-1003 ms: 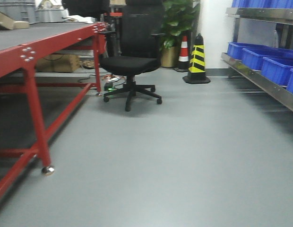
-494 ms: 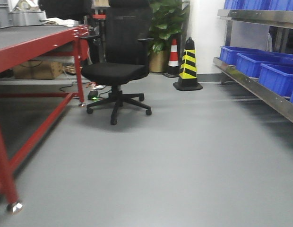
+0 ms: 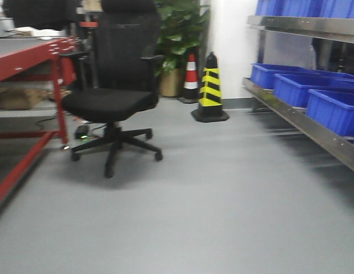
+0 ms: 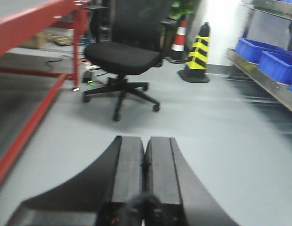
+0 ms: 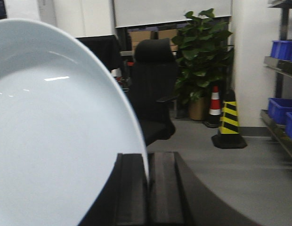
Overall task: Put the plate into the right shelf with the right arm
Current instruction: 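Drive the base toward the metal shelf with blue bins, holding the plate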
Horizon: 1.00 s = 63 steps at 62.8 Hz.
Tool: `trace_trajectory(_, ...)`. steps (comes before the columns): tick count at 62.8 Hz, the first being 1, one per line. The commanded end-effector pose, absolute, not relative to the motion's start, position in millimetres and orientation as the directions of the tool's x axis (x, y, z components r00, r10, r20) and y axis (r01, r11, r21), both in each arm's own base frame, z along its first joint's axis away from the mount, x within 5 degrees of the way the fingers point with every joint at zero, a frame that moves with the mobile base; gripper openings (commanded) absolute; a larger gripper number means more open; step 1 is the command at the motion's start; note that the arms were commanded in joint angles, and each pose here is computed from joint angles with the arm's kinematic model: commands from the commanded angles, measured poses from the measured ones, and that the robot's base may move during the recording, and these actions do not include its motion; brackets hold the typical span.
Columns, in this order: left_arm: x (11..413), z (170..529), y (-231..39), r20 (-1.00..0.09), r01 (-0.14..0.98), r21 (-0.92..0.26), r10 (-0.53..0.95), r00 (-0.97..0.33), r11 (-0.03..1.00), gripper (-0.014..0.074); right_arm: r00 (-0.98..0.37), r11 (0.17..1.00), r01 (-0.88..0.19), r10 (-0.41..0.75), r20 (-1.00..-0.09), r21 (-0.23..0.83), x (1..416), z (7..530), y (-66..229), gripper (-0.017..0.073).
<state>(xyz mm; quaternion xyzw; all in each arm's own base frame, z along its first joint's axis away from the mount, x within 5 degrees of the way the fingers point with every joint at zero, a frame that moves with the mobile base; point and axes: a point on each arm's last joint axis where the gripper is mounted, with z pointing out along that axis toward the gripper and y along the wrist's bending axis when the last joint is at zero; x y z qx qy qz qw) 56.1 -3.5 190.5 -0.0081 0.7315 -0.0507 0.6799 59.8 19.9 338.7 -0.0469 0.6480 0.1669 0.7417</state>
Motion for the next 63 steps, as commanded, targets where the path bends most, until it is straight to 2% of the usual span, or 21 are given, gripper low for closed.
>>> trace_trajectory(1, 56.4, 195.0, -4.0, -0.996, 0.071, -0.094, -0.094, 0.002, 0.993, -0.0047, 0.196, 0.947, -0.283, 0.213, -0.957, 0.153, 59.3, 354.6, 16.0, 0.0056)
trace_trajectory(63, 56.4, 195.0, -4.0, -0.996, 0.071, -0.094, -0.094, 0.002, 0.993, -0.0047, 0.194, 0.947, -0.284, 0.213, -0.958, 0.153, 59.3, 354.5, 16.0, 0.0056)
